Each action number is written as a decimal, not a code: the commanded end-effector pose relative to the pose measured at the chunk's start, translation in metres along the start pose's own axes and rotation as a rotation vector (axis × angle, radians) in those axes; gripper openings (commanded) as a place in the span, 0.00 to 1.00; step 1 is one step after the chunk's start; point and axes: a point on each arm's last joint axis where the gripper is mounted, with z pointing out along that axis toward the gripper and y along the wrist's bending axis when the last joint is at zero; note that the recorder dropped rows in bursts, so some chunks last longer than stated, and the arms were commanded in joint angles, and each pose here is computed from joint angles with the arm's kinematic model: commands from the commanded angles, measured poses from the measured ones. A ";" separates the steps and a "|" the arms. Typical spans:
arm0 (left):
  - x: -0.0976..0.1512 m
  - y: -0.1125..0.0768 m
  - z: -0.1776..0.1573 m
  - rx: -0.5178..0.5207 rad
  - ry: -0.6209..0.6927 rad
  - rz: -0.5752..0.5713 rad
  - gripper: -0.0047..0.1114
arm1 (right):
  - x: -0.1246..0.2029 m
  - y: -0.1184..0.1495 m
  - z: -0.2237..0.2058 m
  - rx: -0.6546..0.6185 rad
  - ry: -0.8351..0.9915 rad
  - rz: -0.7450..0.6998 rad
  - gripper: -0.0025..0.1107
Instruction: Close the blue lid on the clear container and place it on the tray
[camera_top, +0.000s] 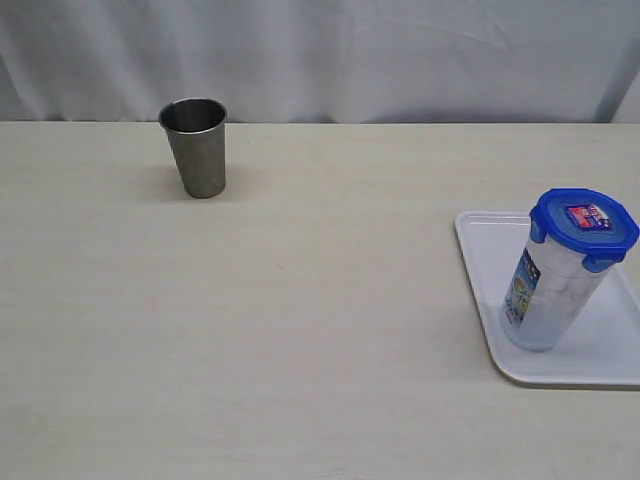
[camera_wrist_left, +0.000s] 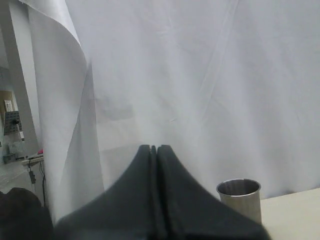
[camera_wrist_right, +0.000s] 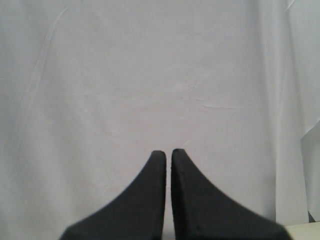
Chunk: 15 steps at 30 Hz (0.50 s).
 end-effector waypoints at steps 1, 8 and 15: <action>0.002 0.000 -0.002 -0.009 -0.029 -0.016 0.04 | 0.000 -0.001 -0.001 0.005 -0.007 -0.003 0.06; 0.011 -0.001 -0.002 -0.005 0.070 -0.049 0.04 | 0.000 -0.001 -0.002 0.005 -0.008 -0.003 0.06; 0.024 -0.002 -0.004 -0.006 0.214 -0.184 0.04 | 0.000 -0.001 -0.002 0.005 -0.008 -0.003 0.06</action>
